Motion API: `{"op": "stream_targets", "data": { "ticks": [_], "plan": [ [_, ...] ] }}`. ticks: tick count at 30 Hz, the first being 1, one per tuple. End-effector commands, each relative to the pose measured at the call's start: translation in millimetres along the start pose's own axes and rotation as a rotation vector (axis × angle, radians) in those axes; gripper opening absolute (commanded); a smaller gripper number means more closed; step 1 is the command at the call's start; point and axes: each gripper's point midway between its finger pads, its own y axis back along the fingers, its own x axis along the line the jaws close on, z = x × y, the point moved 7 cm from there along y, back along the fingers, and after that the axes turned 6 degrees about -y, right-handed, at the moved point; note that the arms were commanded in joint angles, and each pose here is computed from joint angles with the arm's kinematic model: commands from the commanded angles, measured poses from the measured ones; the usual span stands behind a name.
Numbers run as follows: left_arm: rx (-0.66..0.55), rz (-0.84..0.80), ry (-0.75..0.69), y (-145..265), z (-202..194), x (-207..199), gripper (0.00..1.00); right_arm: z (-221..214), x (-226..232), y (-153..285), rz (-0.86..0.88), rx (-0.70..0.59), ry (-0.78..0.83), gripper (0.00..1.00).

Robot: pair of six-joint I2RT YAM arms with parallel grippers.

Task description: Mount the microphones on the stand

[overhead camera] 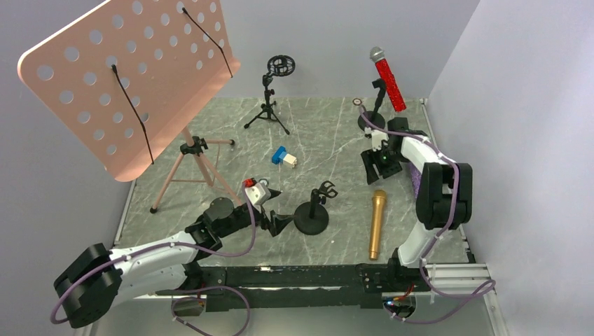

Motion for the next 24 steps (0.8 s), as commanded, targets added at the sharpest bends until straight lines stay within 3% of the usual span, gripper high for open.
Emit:
{"op": "stream_targets", "data": {
  "ticks": [1,7,9,13,24],
  "plan": [
    [-0.064,0.031,-0.02,5.4,19.1,2.4,0.99,26.1,8.8,14.2,0.015,-0.04,0.012,0.72],
    [-0.076,0.071,-0.014,17.9,8.8,4.0,0.99,-6.9,24.9,36.0,0.081,-0.027,0.058,0.86],
    [-0.071,0.07,-0.013,18.3,5.6,3.9,0.99,-24.3,40.3,38.1,0.202,-0.002,0.102,0.99],
    [-0.074,0.05,-0.021,13.3,6.4,3.0,0.99,-41.9,78.8,34.2,0.442,0.033,0.17,1.0],
    [-0.069,0.033,0.02,15.2,-1.9,-0.6,0.99,-32.1,97.7,2.7,0.438,0.073,0.124,1.0]
  ]
}}
